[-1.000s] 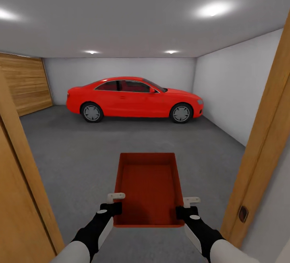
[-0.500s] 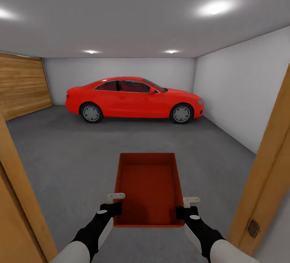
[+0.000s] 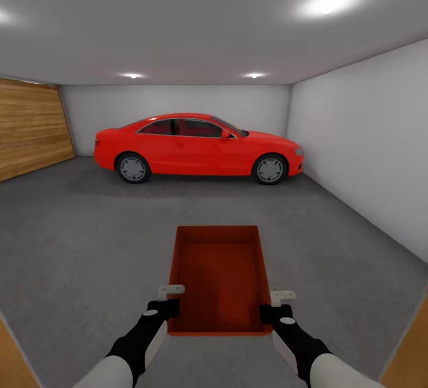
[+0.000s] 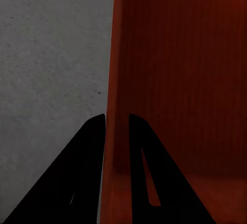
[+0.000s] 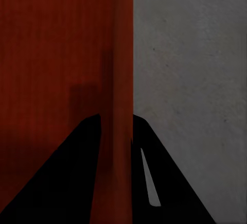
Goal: Move the two storage containers from the living room to the garage. In the garage, place one container on the floor and stack the other container on top of it (either order is fine).
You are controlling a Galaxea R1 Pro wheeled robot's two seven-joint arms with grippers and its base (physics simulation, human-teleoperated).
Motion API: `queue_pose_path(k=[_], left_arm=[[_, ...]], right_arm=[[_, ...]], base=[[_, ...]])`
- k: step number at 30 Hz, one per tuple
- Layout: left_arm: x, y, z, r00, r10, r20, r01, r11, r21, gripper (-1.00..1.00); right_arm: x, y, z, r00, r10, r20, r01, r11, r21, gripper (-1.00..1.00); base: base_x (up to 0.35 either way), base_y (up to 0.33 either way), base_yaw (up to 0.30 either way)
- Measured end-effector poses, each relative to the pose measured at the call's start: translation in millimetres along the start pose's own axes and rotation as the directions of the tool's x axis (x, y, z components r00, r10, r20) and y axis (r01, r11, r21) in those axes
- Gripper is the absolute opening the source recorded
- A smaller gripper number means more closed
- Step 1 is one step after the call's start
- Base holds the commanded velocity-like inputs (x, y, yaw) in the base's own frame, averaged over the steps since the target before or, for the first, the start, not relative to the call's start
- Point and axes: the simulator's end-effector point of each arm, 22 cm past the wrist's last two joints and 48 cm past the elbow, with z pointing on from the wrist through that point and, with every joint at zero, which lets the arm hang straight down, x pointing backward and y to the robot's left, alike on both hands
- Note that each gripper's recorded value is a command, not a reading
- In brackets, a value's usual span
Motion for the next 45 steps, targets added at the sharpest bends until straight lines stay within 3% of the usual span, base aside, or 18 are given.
queue_pose_path(k=[45], left_arm=[[1.8,-0.4,0.1,1.000,0.000,-0.004,0.000,1.000,0.000,-1.00]], right_arm=[[1.6,-0.5,0.0,1.000,0.001,-0.003,-0.001,1.000,0.001,-1.00]], base=[[0.321,0.019,0.000]])
